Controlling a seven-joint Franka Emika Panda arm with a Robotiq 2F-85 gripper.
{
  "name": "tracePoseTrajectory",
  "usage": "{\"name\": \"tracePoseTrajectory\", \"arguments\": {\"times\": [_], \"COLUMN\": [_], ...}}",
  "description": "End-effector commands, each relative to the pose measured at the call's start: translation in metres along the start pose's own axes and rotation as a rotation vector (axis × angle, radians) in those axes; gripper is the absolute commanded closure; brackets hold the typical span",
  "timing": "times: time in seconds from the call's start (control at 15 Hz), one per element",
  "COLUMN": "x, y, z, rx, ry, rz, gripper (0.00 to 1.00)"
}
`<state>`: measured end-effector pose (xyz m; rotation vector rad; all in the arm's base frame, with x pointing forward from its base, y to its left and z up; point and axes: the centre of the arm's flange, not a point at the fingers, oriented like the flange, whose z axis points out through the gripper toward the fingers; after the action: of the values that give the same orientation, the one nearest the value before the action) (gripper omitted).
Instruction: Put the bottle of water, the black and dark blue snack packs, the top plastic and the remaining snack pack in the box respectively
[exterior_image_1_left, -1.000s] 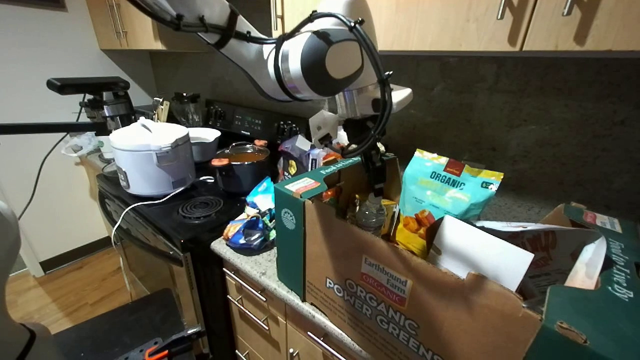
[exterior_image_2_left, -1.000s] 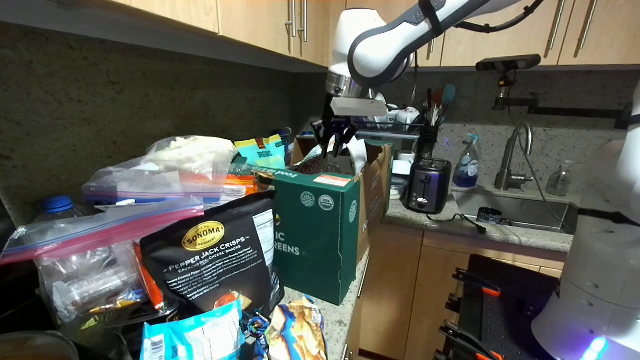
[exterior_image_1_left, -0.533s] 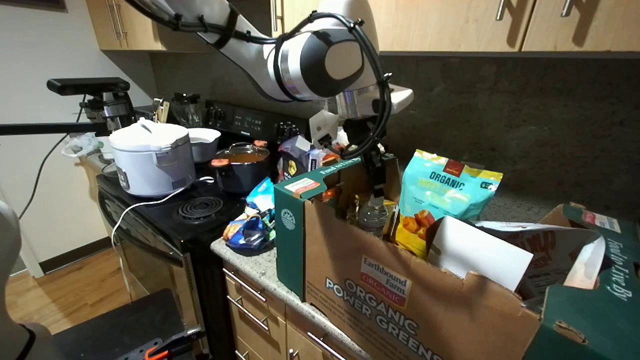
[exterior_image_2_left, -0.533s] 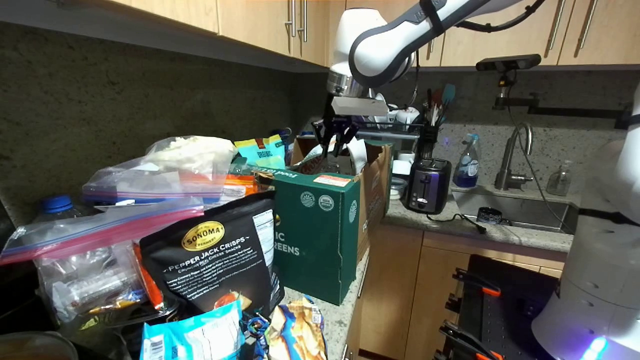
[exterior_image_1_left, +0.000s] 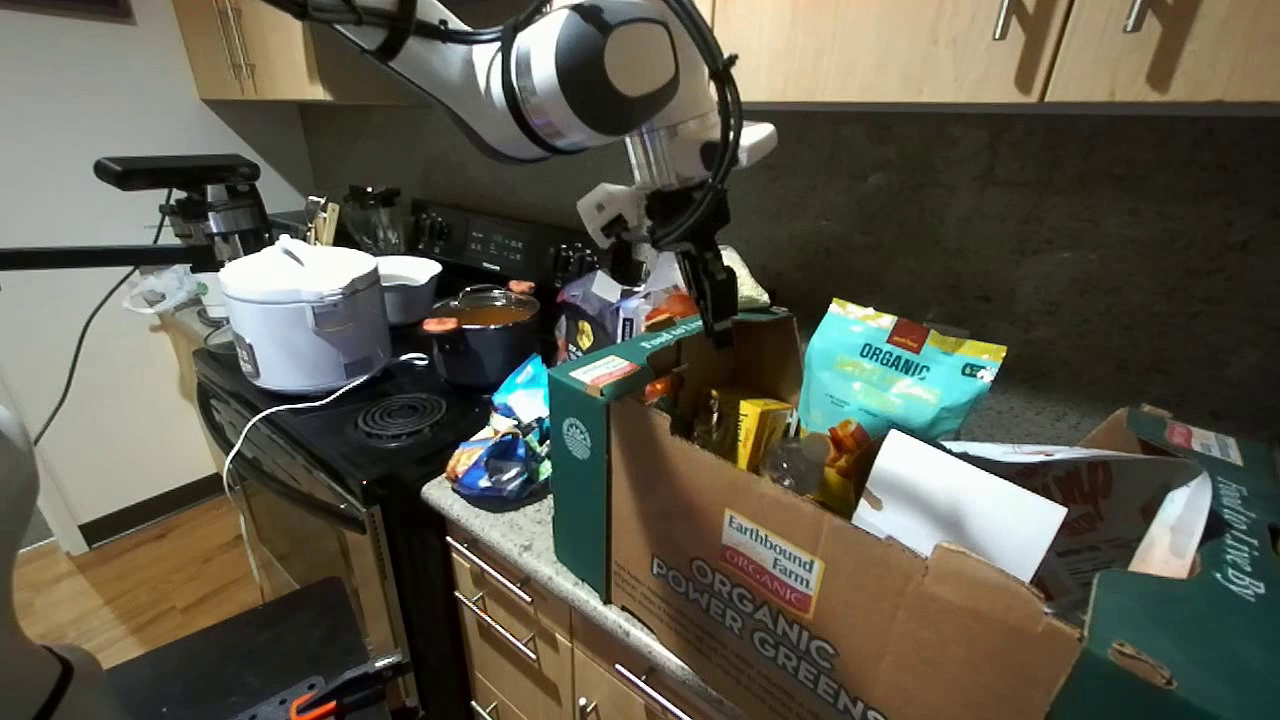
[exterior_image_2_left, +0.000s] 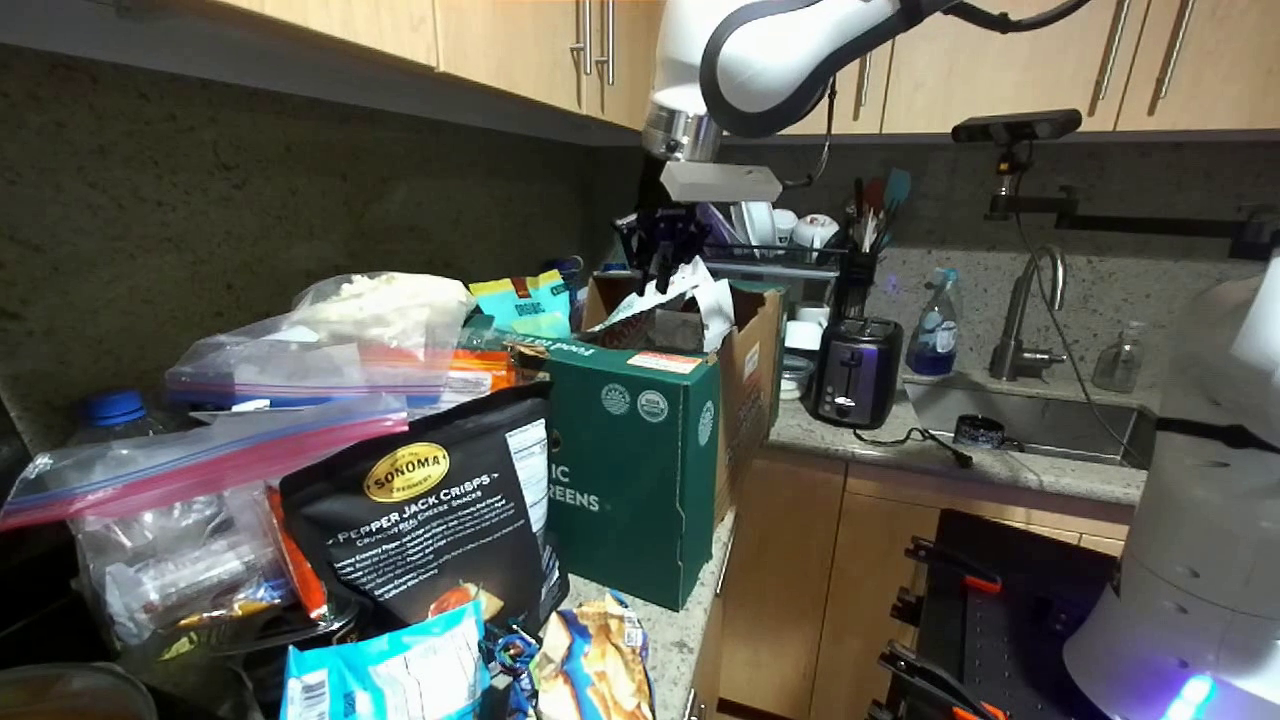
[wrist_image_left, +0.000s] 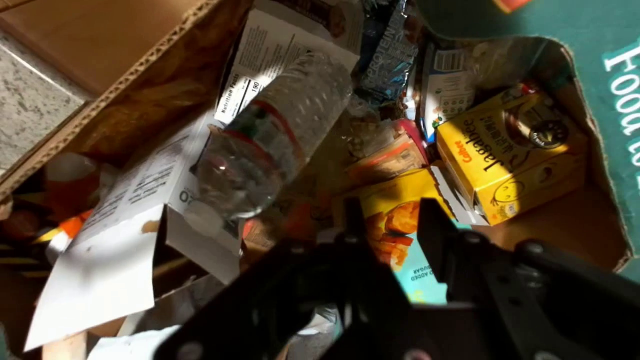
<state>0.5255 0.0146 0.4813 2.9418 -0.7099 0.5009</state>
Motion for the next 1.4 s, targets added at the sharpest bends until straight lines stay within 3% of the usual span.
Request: {"name": "tracePoseTrajectory", "arguments": {"times": [0.0,0.4,0.67,1.33], "x": [-0.012,-0.057,-0.095,-0.153], "y": [-0.018,-0.085,-0.112,-0.148], "z": [-0.037,-0.057,-0.064,-0.055], "rx": [-0.005,0.036,0.104,0.16], "ry": [-0.012,-0.124,-0.213,-0.401], "rz": [-0.107,-0.394,-0.552,-0.764], "gripper": [0.9,0.9,0.9,0.87]}}
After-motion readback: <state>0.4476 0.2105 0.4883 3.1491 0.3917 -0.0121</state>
